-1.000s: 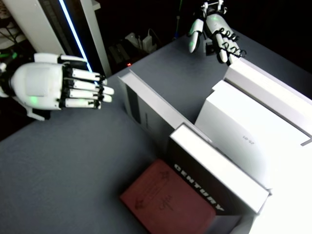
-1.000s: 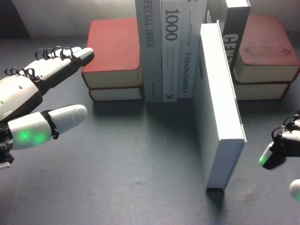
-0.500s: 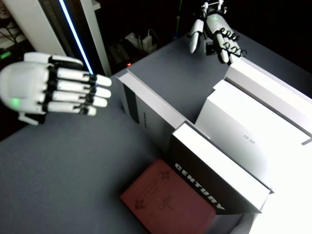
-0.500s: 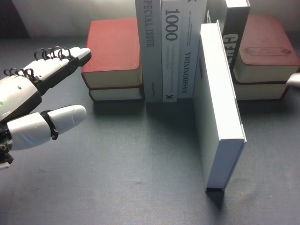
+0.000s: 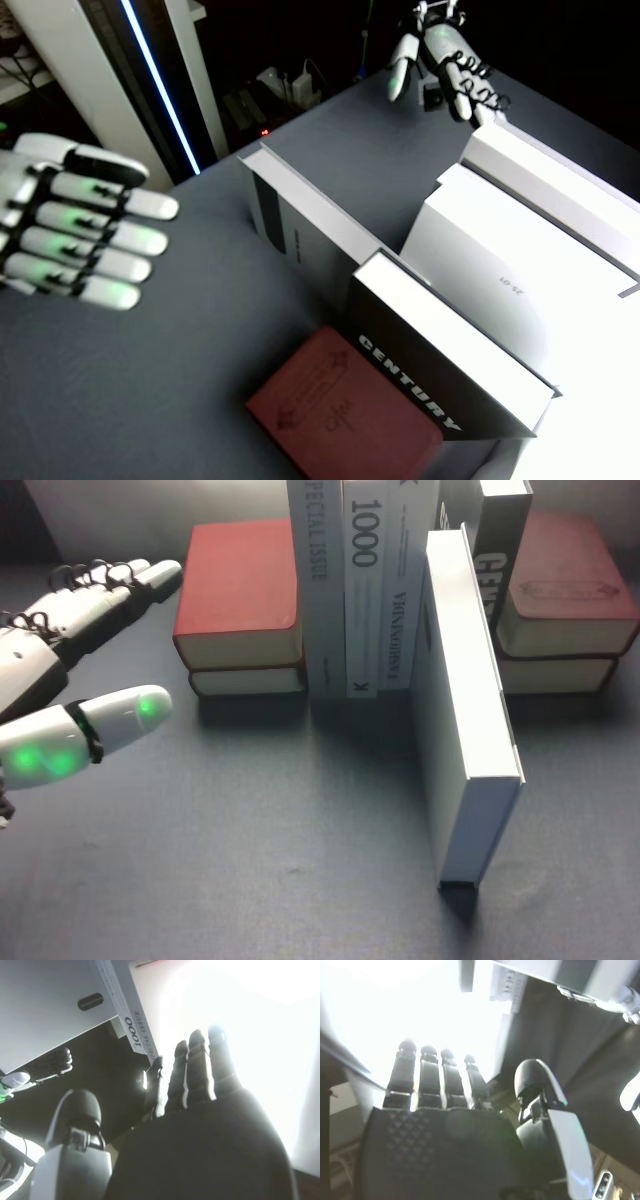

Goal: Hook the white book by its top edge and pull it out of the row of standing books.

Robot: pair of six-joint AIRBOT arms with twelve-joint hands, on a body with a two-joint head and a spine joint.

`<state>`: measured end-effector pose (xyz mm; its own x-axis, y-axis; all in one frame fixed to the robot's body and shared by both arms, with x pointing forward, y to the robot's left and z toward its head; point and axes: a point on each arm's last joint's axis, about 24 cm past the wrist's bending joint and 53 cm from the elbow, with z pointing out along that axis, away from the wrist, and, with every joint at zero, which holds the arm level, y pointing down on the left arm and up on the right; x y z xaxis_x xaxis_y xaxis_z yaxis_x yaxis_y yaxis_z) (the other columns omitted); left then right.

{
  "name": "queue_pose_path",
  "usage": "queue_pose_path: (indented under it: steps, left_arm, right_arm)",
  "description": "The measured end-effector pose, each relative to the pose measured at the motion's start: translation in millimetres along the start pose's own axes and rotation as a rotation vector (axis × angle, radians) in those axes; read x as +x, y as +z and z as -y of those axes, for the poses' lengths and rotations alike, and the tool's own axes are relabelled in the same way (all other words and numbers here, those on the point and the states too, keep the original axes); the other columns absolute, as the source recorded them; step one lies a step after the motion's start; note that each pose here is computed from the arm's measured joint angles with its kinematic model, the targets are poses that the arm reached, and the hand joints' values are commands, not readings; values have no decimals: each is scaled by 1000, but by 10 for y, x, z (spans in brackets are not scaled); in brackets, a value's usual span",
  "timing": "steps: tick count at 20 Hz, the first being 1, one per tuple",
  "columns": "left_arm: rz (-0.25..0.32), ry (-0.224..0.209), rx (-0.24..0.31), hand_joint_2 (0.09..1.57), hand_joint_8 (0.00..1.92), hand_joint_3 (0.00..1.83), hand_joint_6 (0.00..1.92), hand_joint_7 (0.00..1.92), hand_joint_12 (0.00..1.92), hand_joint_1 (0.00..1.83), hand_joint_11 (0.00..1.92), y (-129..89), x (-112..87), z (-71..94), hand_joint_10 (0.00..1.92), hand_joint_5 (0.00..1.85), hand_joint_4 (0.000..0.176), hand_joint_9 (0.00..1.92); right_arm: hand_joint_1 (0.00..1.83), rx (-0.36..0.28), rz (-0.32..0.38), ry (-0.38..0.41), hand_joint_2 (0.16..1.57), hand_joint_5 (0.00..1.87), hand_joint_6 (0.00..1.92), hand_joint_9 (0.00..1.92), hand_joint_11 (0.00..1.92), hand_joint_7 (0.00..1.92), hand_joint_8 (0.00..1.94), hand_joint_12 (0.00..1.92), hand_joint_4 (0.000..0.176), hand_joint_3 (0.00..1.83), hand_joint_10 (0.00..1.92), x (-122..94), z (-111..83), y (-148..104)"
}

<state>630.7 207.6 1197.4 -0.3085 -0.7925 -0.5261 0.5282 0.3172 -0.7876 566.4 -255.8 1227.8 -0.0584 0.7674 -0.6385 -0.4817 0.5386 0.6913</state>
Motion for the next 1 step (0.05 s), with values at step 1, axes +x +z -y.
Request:
queue_pose_path:
  steps: [1]
  left_arm:
    - [5,-1,-2,1281,0,0,0,0,0,63,0,-1,-12,-4,0,0,167,0]
  right_arm:
    - [22,4,4,-5,1390,0,0,0,0,0,0,0,18,0,0,-13,12,2]
